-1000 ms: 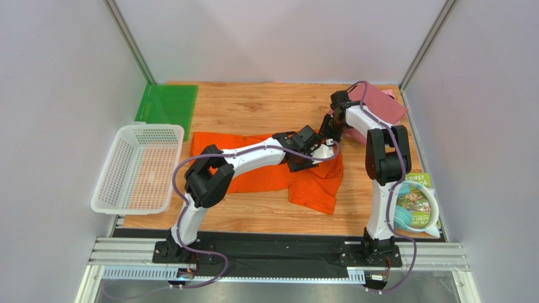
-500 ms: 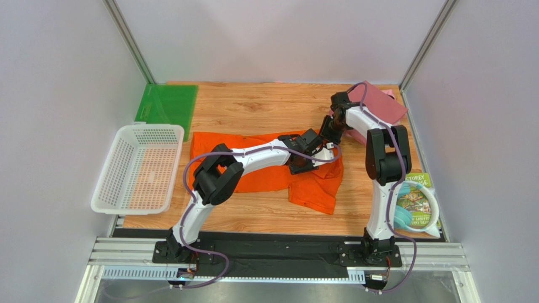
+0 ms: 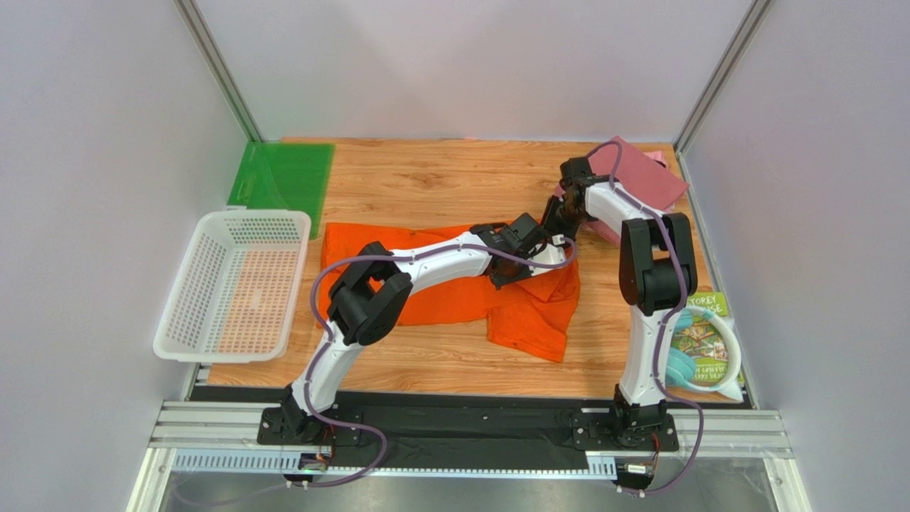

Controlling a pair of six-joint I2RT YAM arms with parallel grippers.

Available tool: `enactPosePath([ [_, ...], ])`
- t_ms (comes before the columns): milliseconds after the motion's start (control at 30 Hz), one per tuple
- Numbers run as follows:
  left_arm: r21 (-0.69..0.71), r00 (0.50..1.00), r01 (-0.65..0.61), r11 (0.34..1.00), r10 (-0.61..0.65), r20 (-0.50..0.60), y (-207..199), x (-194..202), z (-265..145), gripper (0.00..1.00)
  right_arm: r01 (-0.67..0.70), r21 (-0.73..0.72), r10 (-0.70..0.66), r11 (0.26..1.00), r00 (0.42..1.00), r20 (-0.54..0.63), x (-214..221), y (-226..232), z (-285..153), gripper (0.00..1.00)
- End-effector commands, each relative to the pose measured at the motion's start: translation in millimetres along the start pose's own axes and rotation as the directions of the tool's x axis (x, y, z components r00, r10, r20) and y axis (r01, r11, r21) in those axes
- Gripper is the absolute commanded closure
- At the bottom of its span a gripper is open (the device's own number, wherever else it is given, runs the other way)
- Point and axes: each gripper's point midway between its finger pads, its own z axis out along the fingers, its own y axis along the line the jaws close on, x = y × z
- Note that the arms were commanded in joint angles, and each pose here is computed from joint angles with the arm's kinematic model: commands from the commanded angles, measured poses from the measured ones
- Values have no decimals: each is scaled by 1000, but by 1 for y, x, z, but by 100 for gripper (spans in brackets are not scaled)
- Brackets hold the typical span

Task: Fold and stack the t-shirts
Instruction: Fold the tshirt

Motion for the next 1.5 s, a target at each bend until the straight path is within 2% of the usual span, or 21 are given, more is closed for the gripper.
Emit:
enactPosePath([
  [0,-16,999,27,1000,-26,41,10,-10,-20,90,24,-21,-23,1000,999,24,-2,4,-10,61],
  [133,-9,999,25,1000,-24,41,7,-5,-36,93,24,-21,-23,1000,999,24,-3,4,-10,61],
  [467,53,998,21,998,-24,53,-11,15,-87,92,32,-13,-32,999,999,25,-3,3,-9,62],
  [767,147,999,35,988,-39,24,-33,27,-92,91,40,-14,-40,999,999,26,-4,4,-10,62],
  [1033,137,999,14,991,-20,39,-31,29,-103,92,41,-5,-41,999,999,21,-3,1,-7,62],
  [1133,118,997,20,993,-29,74,-21,25,-117,91,43,-4,-43,999,999,19,-2,0,-7,62],
  [1233,120,984,78,990,-96,151,-1,13,-142,91,45,-2,-45,999,999,21,-3,0,-7,62],
  [1333,202,960,129,971,-173,222,5,3,-171,90,48,-1,-48,999,999,19,-2,-1,-6,62],
  [1467,326,961,126,937,-197,194,-23,14,-171,84,47,0,-47,999,999,14,-1,-1,-5,62],
])
